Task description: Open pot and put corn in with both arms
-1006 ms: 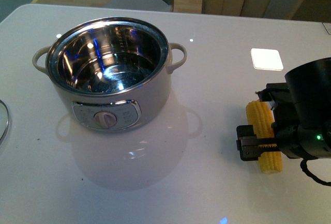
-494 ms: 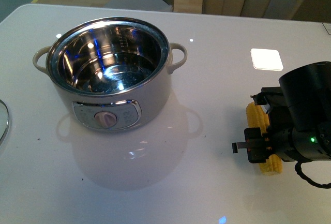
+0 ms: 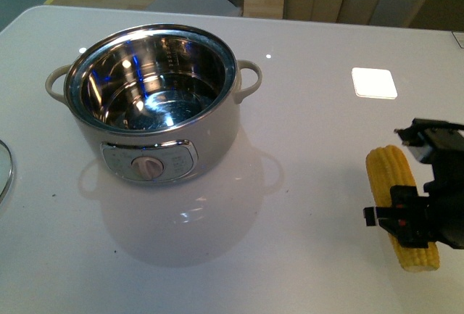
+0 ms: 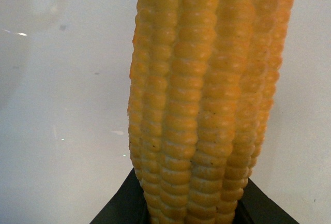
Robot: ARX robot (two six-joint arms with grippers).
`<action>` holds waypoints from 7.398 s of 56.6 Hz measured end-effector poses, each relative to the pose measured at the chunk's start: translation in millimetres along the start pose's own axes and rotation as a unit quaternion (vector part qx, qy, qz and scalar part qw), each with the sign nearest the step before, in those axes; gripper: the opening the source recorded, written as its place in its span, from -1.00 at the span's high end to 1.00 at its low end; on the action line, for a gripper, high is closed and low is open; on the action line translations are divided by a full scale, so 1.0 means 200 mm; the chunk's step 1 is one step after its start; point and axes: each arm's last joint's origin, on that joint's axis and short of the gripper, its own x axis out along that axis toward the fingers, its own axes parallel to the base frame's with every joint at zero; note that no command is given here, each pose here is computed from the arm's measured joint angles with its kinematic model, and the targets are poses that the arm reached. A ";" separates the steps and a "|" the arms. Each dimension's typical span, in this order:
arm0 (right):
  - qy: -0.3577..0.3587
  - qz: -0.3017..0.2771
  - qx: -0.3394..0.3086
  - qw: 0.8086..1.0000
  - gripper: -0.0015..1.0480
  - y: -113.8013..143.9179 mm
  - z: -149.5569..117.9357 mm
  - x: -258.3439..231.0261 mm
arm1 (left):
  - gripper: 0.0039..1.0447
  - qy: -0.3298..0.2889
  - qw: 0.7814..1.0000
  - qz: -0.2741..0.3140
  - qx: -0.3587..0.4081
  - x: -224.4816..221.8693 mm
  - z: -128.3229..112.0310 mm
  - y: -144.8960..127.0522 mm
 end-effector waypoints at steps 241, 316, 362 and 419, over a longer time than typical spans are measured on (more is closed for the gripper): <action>-0.275 0.107 0.132 0.946 -0.52 -0.03 0.47 -0.97 | -0.87 -0.001 1.000 0.000 0.000 0.00 0.00 0.00; -0.518 -0.061 -0.023 0.853 0.62 -0.17 -0.27 -0.82 | -0.87 -0.001 1.000 0.000 0.000 0.00 0.00 0.00; -0.533 -0.063 -0.026 0.843 0.96 -0.15 -0.38 -0.92 | -0.87 0.000 1.000 0.000 0.000 0.00 0.00 0.00; -0.531 -0.064 -0.027 0.845 0.92 -0.14 -0.47 -0.95 | -0.87 -0.001 1.000 0.000 0.000 0.00 0.00 0.00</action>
